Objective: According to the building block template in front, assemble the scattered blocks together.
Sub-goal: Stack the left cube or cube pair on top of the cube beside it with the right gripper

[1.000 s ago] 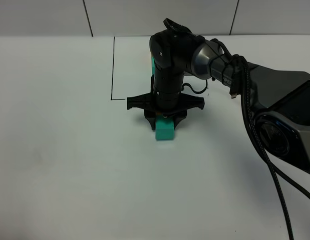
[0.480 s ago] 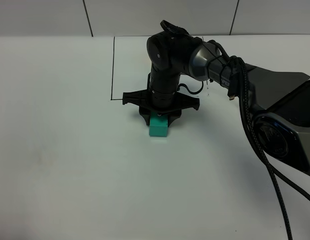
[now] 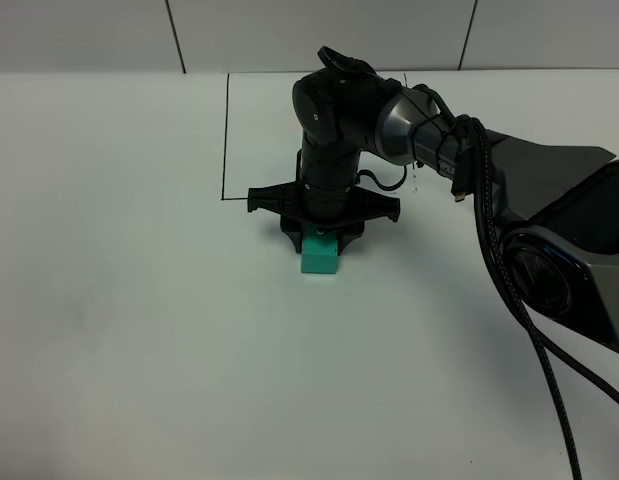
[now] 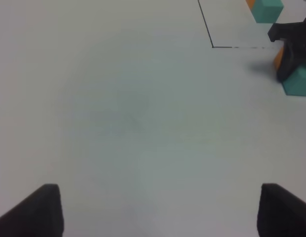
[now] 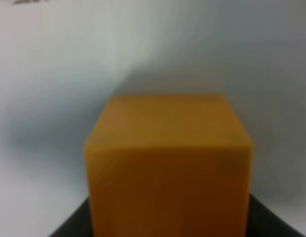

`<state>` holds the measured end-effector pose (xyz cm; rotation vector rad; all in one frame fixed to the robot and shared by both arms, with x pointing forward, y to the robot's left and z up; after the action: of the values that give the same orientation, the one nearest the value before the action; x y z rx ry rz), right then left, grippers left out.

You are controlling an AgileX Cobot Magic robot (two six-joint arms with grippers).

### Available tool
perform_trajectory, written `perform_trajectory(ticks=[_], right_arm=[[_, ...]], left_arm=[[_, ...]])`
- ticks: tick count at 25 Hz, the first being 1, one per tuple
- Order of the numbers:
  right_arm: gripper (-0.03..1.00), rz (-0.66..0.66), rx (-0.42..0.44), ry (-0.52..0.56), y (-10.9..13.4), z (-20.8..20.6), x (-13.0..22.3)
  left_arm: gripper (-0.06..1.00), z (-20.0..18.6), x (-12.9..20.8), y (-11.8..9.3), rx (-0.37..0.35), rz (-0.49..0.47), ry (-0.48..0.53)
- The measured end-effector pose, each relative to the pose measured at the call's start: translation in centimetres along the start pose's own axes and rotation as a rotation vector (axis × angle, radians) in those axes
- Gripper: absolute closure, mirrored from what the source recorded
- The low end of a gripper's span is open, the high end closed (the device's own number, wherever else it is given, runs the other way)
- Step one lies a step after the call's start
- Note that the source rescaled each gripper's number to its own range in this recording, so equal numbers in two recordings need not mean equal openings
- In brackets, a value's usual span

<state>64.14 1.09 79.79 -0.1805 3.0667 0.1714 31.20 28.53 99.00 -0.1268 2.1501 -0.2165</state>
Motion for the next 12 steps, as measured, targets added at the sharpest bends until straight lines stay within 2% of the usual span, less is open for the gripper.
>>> perform_trajectory(ticks=[12], right_arm=[[0.96, -0.015, 0.001, 0.003, -0.03, 0.06, 0.07]], left_arm=[[0.27, 0.00, 0.00, 0.00, 0.000, 0.000, 0.000]])
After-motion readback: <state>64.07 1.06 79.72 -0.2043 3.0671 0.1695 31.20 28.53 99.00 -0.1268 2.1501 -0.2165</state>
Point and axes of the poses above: a point on each arm's last joint axis where the gripper is mounted, z pointing out along that axis toward the gripper, y along the wrist's bending axis when the last joint is at zero, x = y × z, the point moved 10 cm from there along z, pointing out along that axis toward the gripper, and after that the axes turned 10 degrees about -z, right-handed, at the moved point
